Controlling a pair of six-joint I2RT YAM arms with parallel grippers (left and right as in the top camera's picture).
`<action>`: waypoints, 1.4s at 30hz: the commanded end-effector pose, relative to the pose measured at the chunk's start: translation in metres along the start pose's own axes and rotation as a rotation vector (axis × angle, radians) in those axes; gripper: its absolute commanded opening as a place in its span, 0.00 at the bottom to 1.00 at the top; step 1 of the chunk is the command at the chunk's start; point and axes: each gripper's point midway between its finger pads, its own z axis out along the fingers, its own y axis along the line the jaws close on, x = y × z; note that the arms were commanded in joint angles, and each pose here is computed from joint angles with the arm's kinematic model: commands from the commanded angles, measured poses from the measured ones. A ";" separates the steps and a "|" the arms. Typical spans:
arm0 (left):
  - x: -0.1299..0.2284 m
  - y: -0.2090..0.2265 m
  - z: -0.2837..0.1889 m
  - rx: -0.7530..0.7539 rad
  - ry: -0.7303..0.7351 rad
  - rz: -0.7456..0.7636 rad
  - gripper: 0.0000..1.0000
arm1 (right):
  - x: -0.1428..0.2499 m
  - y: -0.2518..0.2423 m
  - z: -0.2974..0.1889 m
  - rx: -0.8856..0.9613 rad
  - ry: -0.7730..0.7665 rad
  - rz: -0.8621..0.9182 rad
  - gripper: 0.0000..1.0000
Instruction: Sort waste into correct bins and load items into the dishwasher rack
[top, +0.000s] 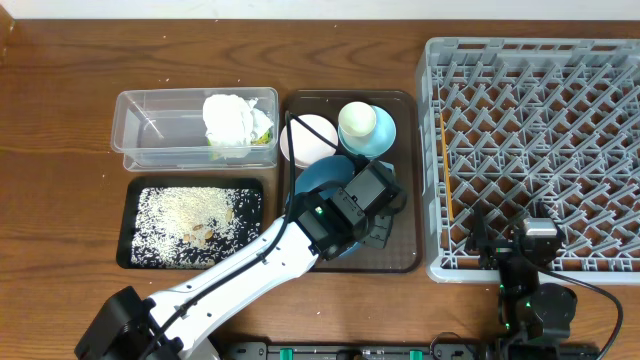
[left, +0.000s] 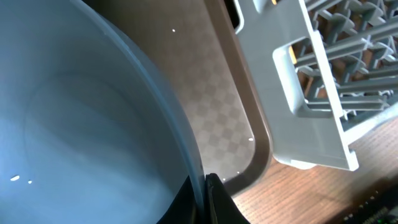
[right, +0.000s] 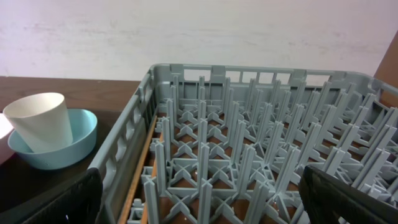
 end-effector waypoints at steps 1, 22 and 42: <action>-0.010 0.000 -0.002 -0.025 -0.037 -0.010 0.06 | 0.001 0.000 0.000 -0.001 0.001 -0.004 0.99; -0.025 0.030 -0.018 -0.159 -0.119 -0.014 0.12 | 0.001 0.000 0.000 -0.001 0.001 -0.004 0.99; -0.112 0.253 -0.091 -0.376 -0.389 -0.422 0.12 | 0.001 0.000 0.000 -0.001 0.001 -0.004 0.99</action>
